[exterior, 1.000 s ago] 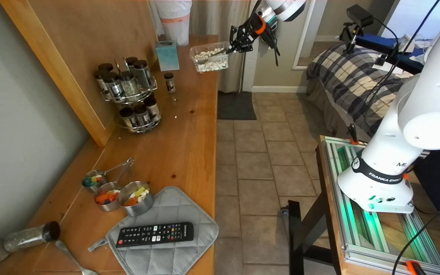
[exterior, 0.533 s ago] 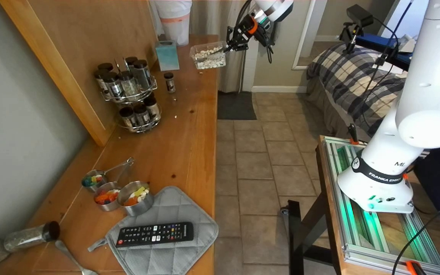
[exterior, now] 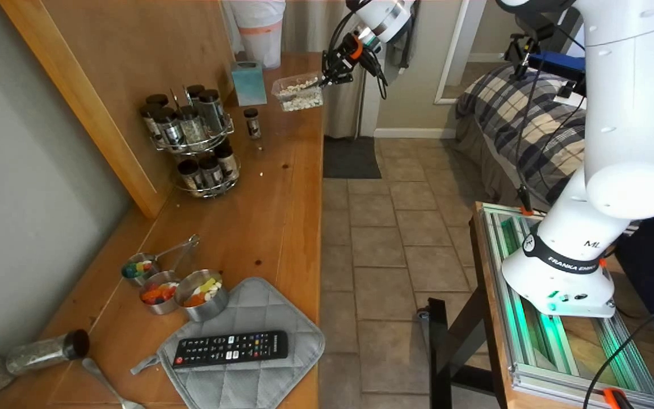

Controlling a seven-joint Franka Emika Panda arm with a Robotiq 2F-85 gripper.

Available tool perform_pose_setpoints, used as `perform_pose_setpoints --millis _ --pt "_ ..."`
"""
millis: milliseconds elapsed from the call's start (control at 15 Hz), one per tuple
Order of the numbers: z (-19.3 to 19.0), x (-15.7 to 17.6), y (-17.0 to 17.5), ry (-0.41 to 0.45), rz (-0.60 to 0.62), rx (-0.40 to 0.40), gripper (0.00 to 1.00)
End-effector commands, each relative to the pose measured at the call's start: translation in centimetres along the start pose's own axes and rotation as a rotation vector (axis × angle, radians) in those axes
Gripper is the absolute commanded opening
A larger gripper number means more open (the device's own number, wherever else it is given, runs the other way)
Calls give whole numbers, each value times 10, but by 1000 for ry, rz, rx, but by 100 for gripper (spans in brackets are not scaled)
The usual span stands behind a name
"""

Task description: Move the bowl to the right

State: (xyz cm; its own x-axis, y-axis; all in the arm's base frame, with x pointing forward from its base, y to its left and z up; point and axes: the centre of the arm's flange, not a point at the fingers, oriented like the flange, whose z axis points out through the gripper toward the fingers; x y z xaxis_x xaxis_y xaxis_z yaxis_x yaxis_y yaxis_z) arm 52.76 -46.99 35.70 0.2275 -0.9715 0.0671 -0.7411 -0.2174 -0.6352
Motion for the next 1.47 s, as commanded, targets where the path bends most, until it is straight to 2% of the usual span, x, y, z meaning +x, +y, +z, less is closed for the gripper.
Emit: perform_pose_setpoints --millis 0,133,400,1000,1400 --pt "31 27 -24 -16 4 25 1" --pt "45 29 -28 -2 -2 23 1" --pt "68 31 -34 -28 -12 49 1" --pt "102 35 -47 -23 -13 65 1" --pt "116 34 -48 -5 -31 -2 1"
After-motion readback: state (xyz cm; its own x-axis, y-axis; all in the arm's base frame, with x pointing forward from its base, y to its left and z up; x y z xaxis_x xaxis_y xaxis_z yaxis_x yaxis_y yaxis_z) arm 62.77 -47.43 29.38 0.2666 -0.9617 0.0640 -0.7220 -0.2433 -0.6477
